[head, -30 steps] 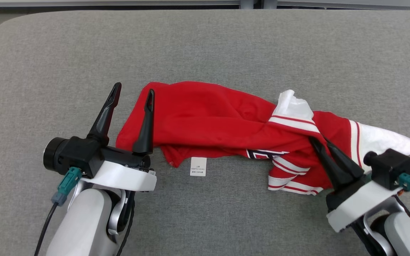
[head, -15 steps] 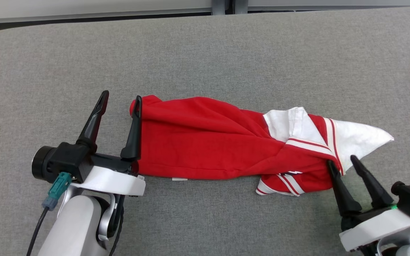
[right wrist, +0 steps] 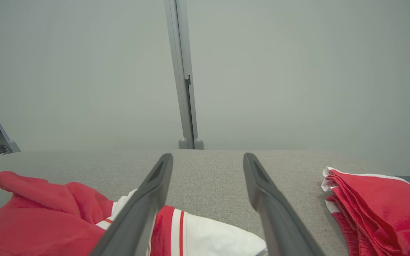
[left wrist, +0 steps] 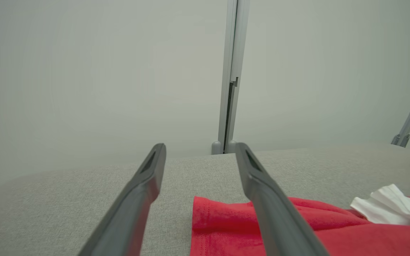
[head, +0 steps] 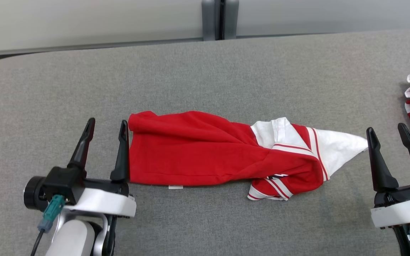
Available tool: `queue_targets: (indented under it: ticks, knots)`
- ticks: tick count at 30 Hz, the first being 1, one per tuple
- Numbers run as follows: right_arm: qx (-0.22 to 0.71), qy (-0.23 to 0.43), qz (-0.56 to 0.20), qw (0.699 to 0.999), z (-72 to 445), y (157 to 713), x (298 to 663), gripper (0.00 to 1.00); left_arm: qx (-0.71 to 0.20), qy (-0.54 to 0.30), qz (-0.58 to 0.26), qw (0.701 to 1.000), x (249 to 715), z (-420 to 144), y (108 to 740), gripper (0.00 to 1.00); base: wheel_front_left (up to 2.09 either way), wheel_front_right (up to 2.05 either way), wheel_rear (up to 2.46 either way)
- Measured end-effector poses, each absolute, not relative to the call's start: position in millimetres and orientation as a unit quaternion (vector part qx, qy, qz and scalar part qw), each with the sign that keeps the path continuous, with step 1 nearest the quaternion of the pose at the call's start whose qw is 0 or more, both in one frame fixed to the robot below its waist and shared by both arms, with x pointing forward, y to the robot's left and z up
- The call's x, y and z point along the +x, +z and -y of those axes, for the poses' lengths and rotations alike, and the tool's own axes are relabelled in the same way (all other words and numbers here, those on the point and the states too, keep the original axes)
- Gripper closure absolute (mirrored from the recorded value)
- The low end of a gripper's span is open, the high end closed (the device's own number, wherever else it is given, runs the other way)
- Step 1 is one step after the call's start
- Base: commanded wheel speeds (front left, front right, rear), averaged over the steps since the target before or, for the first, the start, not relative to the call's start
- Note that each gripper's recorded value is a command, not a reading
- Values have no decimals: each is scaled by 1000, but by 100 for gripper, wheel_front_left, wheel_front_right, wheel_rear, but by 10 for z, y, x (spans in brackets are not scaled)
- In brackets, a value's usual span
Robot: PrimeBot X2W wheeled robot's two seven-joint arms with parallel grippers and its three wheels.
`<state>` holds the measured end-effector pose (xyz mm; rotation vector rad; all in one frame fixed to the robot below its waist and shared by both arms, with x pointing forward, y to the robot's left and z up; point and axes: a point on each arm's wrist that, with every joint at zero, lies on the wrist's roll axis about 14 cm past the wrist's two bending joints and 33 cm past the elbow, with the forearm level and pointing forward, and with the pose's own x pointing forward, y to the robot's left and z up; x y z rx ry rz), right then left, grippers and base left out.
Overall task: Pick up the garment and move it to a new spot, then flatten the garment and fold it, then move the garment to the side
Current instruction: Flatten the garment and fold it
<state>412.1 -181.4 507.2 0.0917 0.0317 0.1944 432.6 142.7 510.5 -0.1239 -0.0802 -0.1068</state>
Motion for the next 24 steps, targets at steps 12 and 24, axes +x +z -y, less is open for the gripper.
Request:
queue_targets:
  ticks: [12,24]
  knots:
    - [33,102,-27,994,1750,5140,3897,0,-59,-49,27,997,3991,-1457,5112,0,0,0,0]
    - [36,103,-37,993,1730,5114,3880,0,-59,-41,23,997,3946,-1487,5110,0,0,0,0]
